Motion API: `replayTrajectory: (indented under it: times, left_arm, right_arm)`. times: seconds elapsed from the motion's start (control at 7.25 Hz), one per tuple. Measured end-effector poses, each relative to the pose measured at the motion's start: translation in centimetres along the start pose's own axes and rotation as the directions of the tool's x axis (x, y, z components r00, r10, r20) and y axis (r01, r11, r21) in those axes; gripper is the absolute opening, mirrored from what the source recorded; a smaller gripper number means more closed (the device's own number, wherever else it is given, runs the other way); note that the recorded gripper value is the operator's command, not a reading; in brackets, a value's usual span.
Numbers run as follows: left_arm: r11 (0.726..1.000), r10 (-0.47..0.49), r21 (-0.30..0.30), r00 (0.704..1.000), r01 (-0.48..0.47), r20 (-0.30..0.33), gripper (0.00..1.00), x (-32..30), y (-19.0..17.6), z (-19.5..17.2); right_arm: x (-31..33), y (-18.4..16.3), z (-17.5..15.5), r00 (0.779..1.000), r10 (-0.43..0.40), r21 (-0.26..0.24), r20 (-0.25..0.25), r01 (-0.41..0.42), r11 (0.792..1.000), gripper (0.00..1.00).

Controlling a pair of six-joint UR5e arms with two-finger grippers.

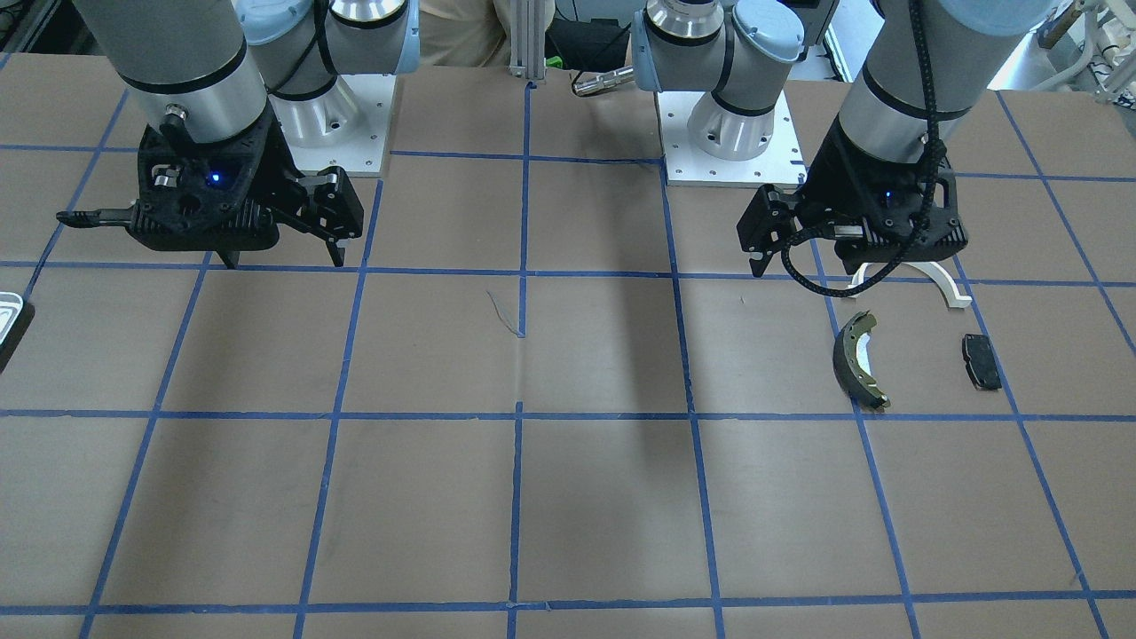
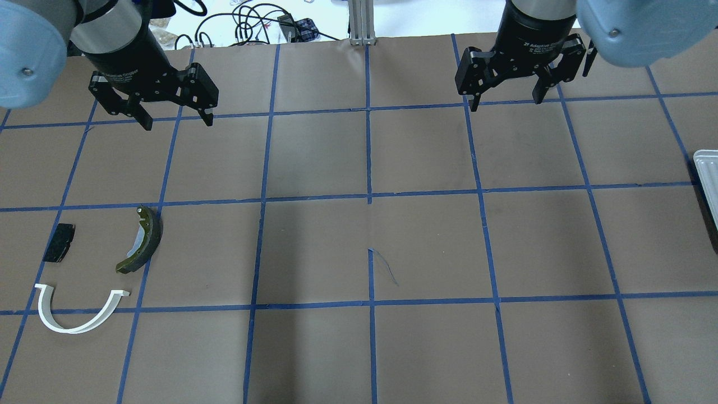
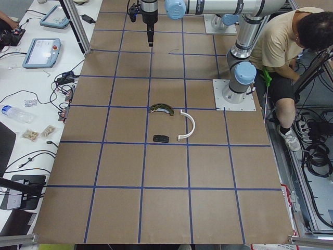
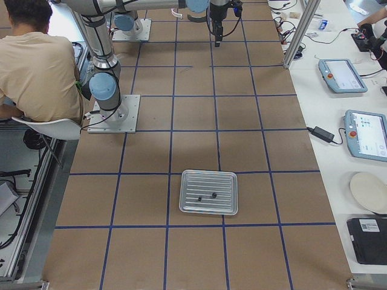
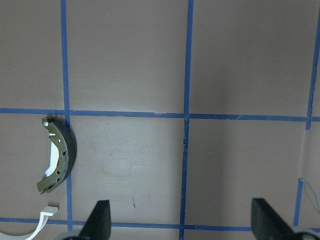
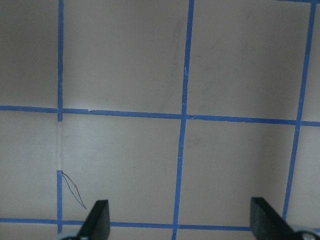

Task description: Place bearing gear from tray to pile

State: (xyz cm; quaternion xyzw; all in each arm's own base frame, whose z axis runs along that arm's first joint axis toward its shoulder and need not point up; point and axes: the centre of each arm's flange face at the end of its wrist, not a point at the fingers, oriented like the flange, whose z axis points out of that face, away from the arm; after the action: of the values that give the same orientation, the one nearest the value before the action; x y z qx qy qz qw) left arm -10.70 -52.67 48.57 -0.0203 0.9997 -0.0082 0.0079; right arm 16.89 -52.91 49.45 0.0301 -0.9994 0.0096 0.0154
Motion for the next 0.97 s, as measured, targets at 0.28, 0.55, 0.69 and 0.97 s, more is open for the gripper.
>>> replayTrajectory:
  times: [0.28,0.55,0.69,0.97]
  left_arm:
    - [1.000,-0.001,0.002,1.000,0.001,0.002,1.00,-0.1,0.0,0.0]
    - [1.000,-0.001,0.003,1.000,0.001,0.001,1.00,0.0,0.0,0.0]
    - [1.000,0.000,0.003,1.000,0.000,0.000,1.00,0.0,0.0,0.0]
    - [1.000,0.000,0.002,1.000,0.000,0.001,1.00,0.0,0.0,0.0]
  right_arm:
    - [2.8,-0.8,-0.7,1.000,0.024,0.014,0.004,-0.024,1.000,1.00]
    - [9.9,-2.1,-1.2,0.998,0.055,0.015,-0.005,-0.055,0.998,1.00]
    - [14.4,-2.8,-0.1,0.999,0.045,-0.002,-0.006,-0.045,0.999,1.00]
    - [26.8,-4.5,4.3,1.000,0.013,-0.020,-0.001,-0.013,1.000,1.00]
